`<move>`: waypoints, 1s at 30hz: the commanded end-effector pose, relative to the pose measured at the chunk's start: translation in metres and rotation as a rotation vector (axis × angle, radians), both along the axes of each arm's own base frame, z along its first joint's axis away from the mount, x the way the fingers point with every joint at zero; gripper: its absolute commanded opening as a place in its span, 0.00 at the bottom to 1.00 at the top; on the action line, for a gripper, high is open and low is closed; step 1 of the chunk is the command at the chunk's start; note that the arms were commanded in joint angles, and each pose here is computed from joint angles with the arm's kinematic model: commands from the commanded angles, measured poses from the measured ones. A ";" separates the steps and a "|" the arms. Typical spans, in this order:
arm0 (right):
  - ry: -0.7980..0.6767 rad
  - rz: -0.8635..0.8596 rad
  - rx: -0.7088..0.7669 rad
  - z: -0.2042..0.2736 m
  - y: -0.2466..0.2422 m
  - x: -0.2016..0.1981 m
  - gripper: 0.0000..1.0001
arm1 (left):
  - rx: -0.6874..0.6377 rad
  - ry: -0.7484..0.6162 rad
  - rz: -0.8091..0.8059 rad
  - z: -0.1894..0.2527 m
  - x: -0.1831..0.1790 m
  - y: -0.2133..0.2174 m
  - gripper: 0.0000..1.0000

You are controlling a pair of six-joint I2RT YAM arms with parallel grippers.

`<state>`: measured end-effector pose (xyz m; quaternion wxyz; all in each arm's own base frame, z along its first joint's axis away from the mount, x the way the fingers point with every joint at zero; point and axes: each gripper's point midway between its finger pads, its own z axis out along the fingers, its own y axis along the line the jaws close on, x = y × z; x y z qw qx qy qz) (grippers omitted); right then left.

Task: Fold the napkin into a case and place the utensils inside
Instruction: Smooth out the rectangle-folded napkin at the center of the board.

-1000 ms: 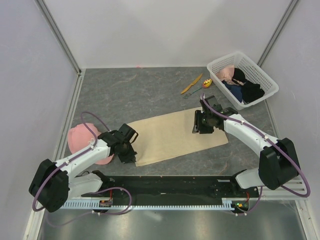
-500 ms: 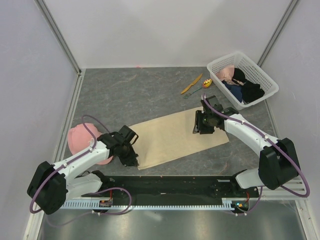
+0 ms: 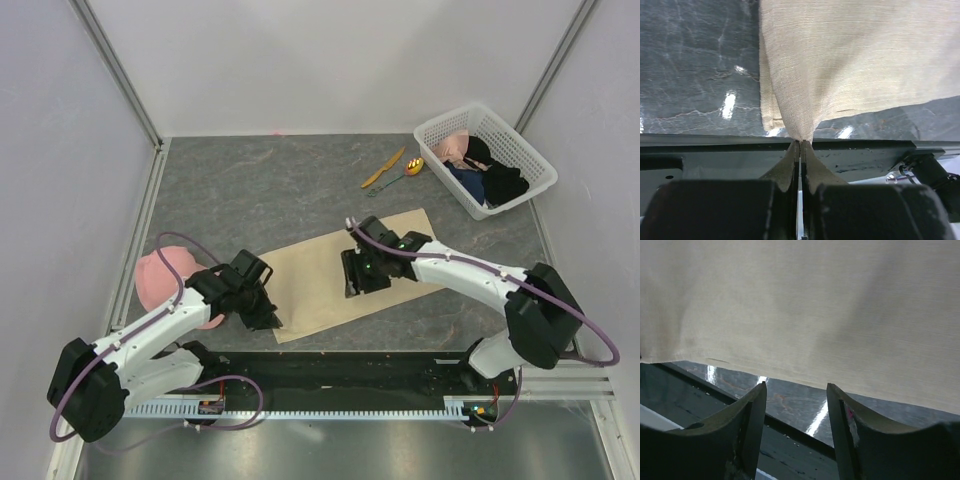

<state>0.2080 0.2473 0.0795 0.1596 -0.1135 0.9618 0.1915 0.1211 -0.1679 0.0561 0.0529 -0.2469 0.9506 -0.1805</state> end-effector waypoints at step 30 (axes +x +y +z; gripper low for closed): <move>0.117 -0.721 -0.334 -0.036 -0.250 0.054 0.46 | -0.021 0.094 -0.051 -0.026 -0.013 -0.008 0.02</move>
